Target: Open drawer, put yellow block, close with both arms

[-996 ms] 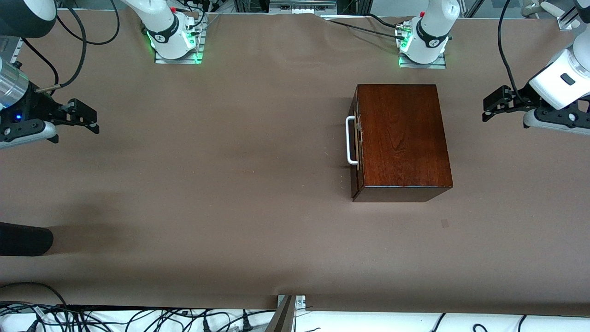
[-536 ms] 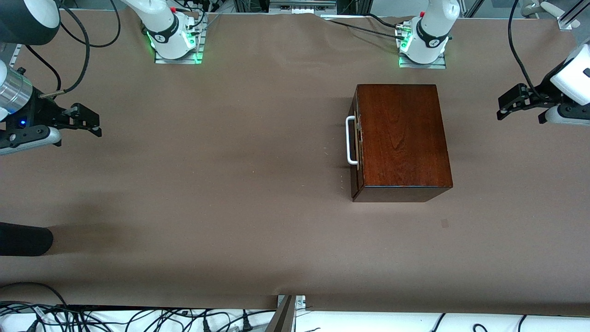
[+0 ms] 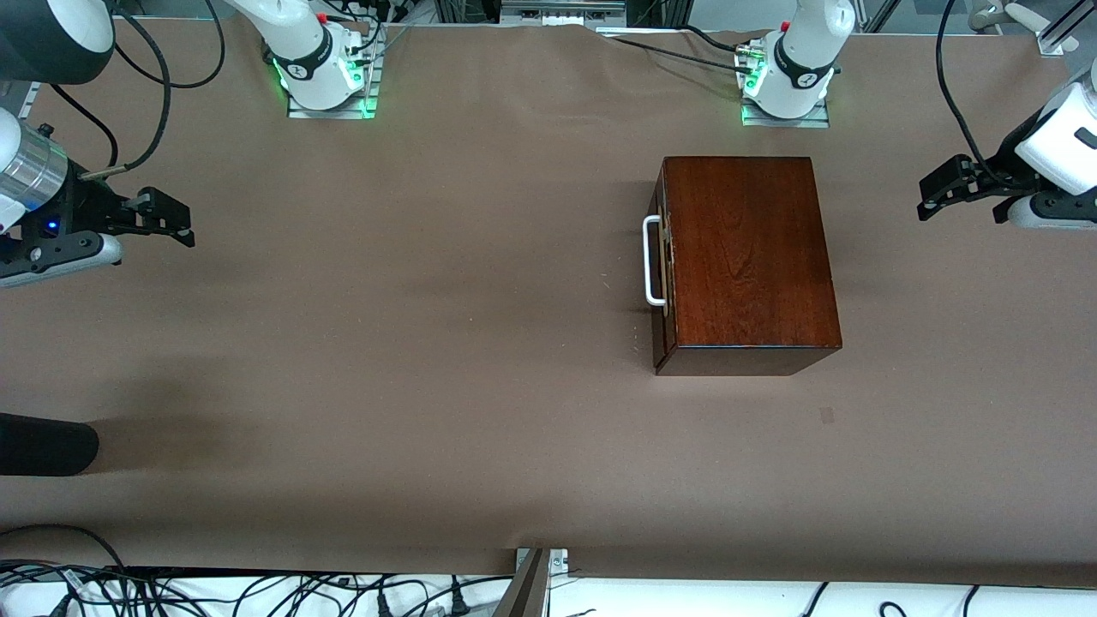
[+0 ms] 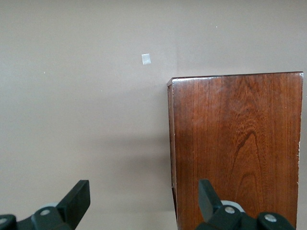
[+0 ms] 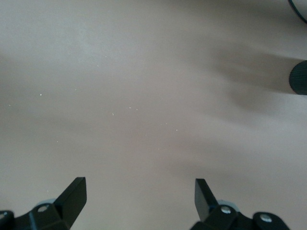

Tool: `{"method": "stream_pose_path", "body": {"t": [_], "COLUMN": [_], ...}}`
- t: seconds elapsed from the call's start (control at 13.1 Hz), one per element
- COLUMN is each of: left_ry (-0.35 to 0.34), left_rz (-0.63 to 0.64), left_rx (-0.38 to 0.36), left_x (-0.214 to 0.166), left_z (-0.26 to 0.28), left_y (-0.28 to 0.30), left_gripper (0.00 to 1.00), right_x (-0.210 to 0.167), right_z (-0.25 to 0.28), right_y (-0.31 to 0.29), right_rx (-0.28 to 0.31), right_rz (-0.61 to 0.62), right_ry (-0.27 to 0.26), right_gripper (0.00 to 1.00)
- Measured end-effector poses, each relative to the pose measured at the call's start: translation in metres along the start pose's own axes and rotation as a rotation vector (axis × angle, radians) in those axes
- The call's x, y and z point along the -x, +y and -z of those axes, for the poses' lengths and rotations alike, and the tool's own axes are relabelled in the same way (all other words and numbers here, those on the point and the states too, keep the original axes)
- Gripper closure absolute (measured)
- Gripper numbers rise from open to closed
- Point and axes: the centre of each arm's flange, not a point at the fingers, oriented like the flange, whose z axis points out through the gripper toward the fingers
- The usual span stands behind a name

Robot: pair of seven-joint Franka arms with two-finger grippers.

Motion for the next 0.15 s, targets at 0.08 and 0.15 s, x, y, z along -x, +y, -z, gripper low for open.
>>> {"method": "stream_pose_path", "body": {"t": [0.08, 0.15], "left_ry": [-0.005, -0.01], "left_rz": [0.003, 0.004], "left_rx": [0.0, 0.0], "left_x": [0.0012, 0.0022], "left_z": [-0.0004, -0.0008], "left_y": [0.0004, 0.0006], "left_gripper": [0.0, 0.0], "right_x": [0.0001, 0.0], "right_z": [-0.0004, -0.0009], "right_y": [0.0, 0.0], "right_rx": [0.0, -0.001], "right_rz": [0.0, 0.0], "right_ry": [-0.002, -0.004], "right_gripper": [0.0, 0.0]}}
